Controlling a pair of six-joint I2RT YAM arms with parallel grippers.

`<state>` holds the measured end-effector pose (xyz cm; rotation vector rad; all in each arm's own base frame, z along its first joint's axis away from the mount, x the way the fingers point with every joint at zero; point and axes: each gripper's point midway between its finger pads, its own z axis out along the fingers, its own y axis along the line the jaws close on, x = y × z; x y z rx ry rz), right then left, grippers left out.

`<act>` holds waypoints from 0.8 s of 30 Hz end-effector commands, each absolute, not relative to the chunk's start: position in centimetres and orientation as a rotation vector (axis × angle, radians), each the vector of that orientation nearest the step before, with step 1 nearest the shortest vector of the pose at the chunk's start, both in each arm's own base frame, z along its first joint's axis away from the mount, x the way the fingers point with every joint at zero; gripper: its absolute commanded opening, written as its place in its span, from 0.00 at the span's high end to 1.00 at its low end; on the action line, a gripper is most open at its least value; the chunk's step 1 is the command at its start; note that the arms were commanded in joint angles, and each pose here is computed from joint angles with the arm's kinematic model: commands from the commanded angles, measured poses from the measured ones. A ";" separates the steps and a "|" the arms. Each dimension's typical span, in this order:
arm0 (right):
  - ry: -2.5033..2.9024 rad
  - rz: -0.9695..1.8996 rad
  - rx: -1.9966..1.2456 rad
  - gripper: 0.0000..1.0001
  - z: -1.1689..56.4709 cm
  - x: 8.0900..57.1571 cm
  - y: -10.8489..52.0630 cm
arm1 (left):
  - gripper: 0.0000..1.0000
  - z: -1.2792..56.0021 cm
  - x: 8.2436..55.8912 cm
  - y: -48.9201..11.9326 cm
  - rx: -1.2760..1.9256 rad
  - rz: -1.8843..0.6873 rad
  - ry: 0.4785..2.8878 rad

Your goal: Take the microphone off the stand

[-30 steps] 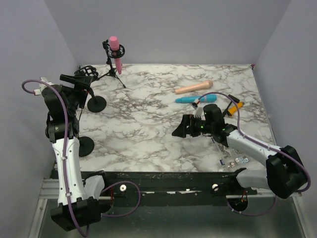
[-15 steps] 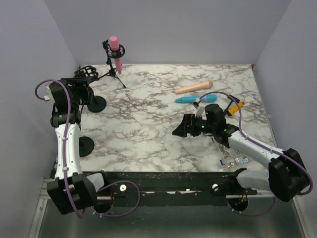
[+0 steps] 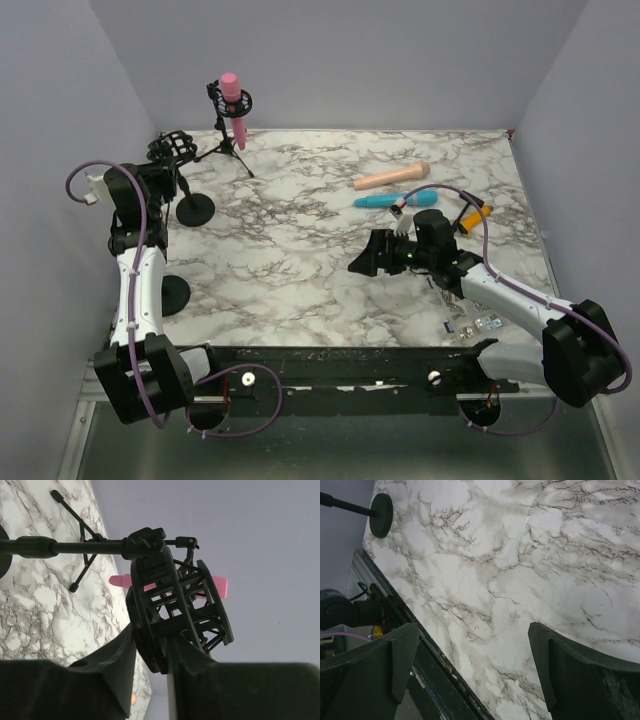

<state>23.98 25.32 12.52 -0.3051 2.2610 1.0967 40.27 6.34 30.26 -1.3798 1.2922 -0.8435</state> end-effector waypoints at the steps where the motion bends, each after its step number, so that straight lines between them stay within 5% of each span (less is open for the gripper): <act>1: 2.259 1.063 -0.316 0.00 12.0 24.2 25.0 | 0.86 31.2 41.1 6.8 -1.316 -0.858 1.246; 3: 2.260 1.058 -0.314 0.00 11.9 24.3 25.0 | 1.00 31.6 41.3 6.4 -1.289 -0.877 1.263; 24: 2.242 1.052 -0.296 0.00 11.6 24.3 24.8 | 1.00 34.2 32.9 -9.4 -0.473 -1.101 1.819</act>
